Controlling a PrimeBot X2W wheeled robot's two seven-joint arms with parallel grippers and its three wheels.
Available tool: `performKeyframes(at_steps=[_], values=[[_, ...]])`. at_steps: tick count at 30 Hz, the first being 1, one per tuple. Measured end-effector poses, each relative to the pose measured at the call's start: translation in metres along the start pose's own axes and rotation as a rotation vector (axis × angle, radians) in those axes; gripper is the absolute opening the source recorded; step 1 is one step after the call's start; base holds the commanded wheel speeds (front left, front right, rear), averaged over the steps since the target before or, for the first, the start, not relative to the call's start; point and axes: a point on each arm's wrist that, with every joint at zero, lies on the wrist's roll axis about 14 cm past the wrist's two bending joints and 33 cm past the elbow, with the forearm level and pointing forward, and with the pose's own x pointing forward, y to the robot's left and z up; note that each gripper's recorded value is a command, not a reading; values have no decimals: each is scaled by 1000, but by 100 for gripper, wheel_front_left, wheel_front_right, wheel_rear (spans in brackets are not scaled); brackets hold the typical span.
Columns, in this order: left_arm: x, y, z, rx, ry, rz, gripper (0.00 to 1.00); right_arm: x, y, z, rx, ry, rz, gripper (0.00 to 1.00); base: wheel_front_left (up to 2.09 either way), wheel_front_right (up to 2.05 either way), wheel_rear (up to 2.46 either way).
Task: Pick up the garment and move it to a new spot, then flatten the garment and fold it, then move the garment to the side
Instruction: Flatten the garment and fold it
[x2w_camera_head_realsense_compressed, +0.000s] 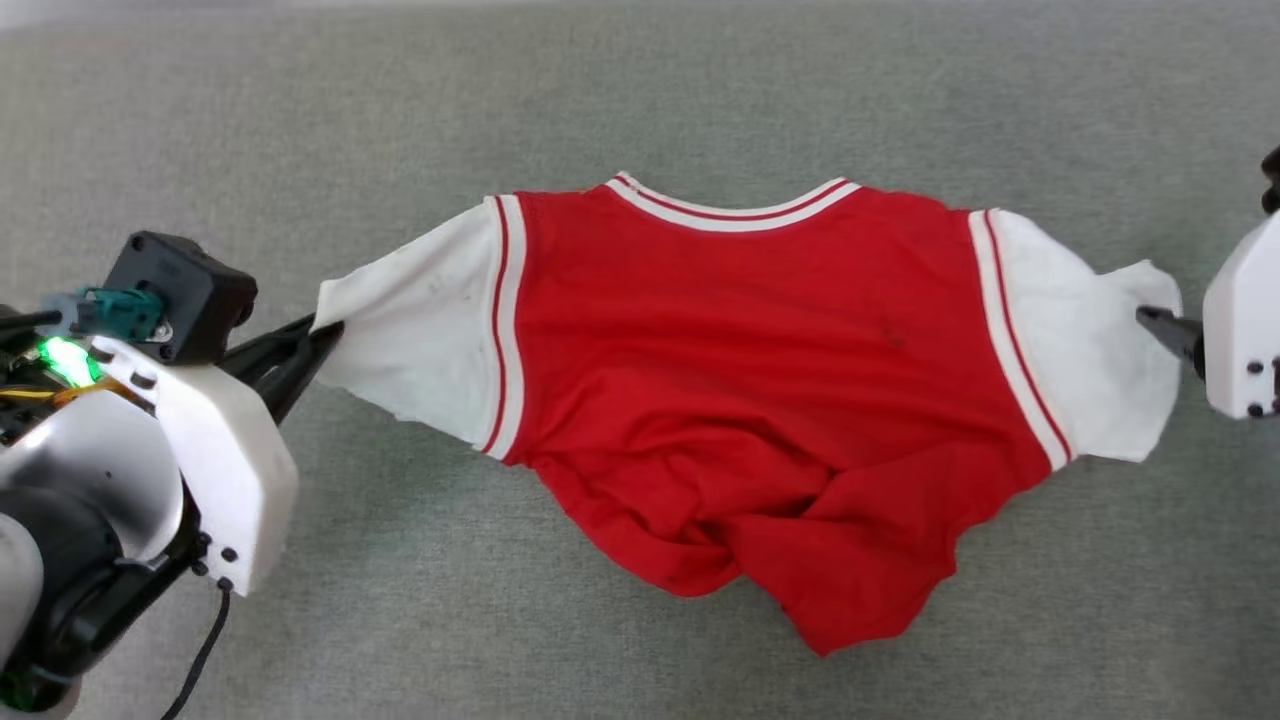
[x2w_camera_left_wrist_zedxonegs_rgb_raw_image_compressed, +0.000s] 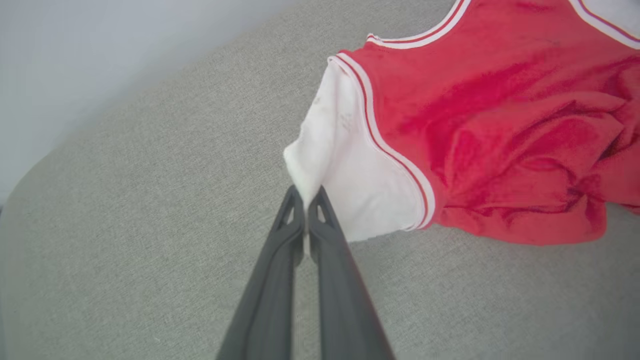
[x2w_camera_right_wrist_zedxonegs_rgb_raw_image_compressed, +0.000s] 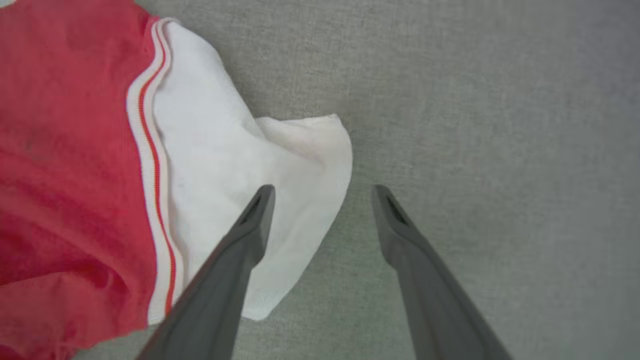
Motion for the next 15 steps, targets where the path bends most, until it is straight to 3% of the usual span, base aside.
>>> performKeyframes(at_steps=[8, 15], values=[[9, -9, -6, 2, 8, -30, 0, 48, 16, -7, -7, 122, 35, 100, 0, 0, 0], [13, -8, -14, -3, 26, -31, 0, 67, 23, -16, -54, 169, 47, 100, 0, 0, 0]])
